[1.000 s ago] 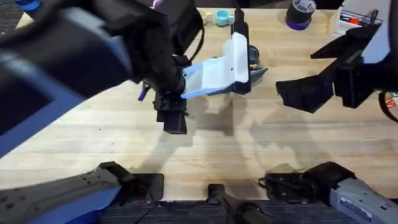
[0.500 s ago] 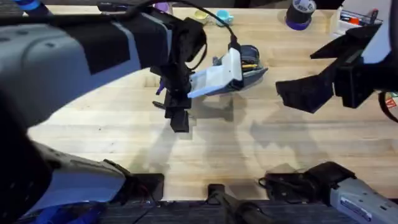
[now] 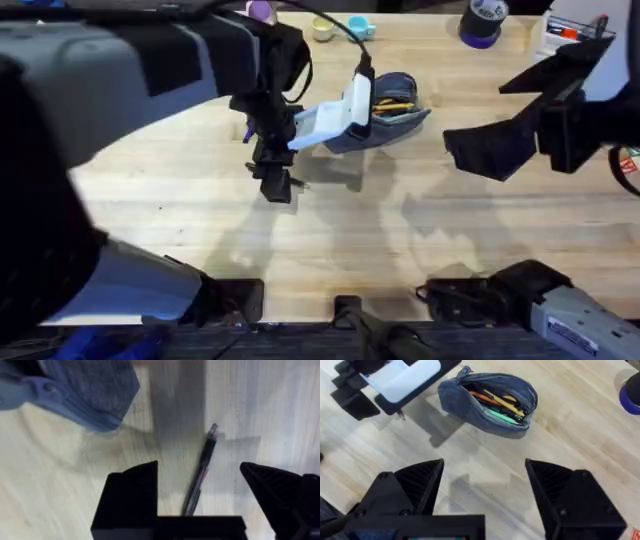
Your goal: Unzip the bag, pick up the pens from the table one at a time and place them inside, then zip the bag closed.
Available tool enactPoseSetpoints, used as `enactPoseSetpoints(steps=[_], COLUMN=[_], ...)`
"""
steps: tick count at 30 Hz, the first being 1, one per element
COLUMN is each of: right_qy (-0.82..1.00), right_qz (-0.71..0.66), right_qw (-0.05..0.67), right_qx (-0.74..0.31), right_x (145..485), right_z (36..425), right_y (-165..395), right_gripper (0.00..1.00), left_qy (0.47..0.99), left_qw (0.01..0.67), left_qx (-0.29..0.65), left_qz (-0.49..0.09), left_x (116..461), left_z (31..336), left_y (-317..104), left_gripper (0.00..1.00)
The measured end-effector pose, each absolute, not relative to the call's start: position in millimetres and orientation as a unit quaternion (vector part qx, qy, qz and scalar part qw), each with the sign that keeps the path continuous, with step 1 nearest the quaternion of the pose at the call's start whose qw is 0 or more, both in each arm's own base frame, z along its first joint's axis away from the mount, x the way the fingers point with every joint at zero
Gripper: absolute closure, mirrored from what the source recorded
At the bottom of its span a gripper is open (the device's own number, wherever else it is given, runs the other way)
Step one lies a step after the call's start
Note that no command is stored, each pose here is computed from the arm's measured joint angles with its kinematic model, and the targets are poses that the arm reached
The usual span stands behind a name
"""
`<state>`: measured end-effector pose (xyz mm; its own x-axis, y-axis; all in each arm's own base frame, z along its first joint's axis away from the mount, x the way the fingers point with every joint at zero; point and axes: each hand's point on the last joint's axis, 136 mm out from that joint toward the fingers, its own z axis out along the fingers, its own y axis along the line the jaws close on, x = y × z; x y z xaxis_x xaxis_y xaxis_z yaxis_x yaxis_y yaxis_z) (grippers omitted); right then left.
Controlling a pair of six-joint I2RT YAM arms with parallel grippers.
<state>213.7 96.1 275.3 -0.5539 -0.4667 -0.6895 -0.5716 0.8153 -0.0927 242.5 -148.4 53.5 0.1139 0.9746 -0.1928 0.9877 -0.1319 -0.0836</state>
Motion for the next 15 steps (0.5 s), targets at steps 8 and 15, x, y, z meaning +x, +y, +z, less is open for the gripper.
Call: enactPoseSetpoints(steps=[8,15], right_qy=[0.878,0.878], right_qz=[0.071,0.071], right_qw=[0.369,0.369], right_qx=[-0.295,-0.295], right_x=[214,214], right_z=[275,275], right_y=[96,96], right_gripper=[0.005,0.003], left_qy=[0.653,0.653], left_qw=[0.008,0.003], left_qx=[0.749,0.748], left_qz=[-0.114,-0.118], left_x=[244,247], left_z=[39,38], left_y=[-149,-151], left_gripper=[0.006,0.025])
